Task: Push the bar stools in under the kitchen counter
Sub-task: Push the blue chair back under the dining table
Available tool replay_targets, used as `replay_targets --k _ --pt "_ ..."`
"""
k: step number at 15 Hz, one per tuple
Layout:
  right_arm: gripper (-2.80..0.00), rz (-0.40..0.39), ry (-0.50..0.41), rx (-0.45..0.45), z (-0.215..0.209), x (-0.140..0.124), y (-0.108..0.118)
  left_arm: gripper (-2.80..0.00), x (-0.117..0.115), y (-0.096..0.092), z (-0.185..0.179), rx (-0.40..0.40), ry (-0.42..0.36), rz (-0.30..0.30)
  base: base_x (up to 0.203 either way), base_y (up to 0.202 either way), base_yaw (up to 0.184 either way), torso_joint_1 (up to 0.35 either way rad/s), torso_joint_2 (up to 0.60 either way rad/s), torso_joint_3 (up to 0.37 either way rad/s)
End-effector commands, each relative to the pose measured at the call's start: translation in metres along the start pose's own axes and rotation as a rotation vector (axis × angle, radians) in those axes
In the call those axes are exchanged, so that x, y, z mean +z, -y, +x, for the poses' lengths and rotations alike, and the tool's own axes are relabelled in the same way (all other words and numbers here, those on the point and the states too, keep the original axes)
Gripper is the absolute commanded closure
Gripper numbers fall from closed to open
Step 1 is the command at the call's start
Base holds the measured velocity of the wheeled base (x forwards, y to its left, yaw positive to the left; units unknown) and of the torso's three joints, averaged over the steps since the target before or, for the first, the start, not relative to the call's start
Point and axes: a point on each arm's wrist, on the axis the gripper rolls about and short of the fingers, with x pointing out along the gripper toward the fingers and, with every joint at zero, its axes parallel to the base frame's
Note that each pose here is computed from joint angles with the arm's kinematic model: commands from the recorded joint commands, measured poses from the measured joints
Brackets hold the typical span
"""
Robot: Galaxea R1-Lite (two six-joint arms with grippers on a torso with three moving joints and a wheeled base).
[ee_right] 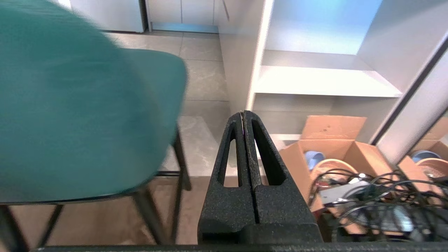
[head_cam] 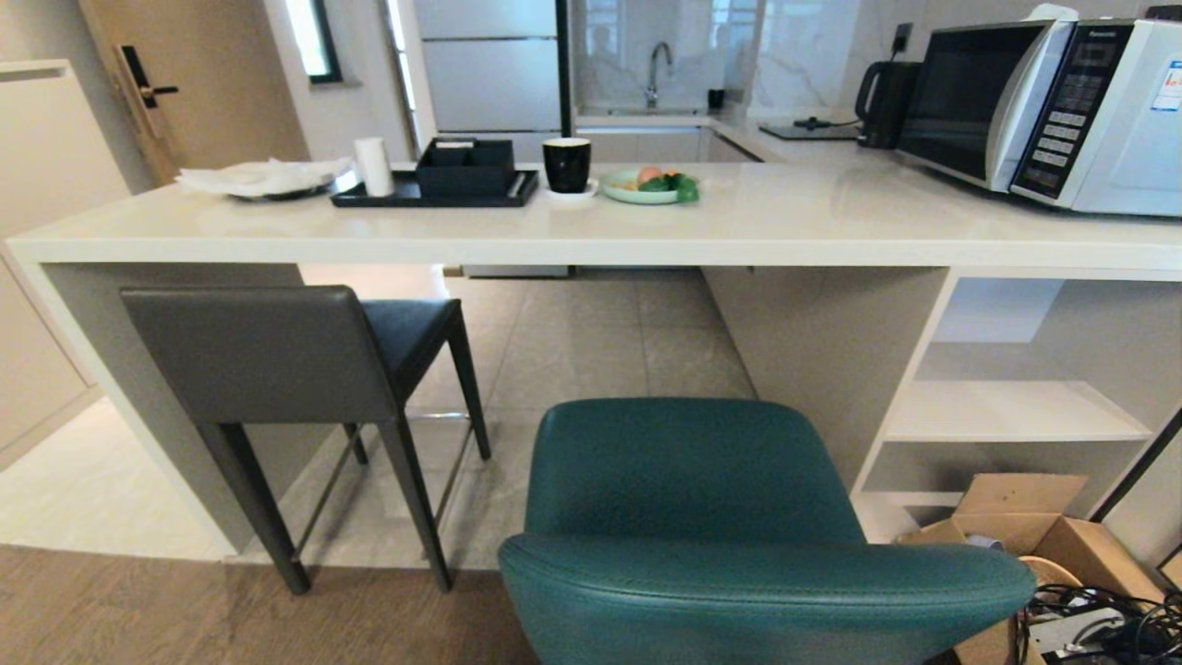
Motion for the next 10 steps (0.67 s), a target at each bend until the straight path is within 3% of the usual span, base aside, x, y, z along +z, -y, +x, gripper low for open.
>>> replay_targets --k 1,6,10 --pt "0.0 -0.002 0.001 0.0 0.0 0.0 0.0 0.0 -0.0001 0.0 0.0001 0.0 -0.001 -0.001 0.0 -0.194 0.003 0.002 0.0 0.001" --pt "0.0 0.001 0.001 0.0 0.0 0.0 0.0 0.0 -0.0003 -0.0001 0.0001 -0.001 -0.002 -0.007 0.0 -0.174 0.0 0.001 0.0 0.002" --pt "0.0 0.0 0.004 0.018 0.0002 -0.0003 -0.0005 0.0 -0.0003 -0.0002 0.0001 0.005 -0.002 -0.014 0.0 -0.019 0.0 0.001 0.0 0.0"
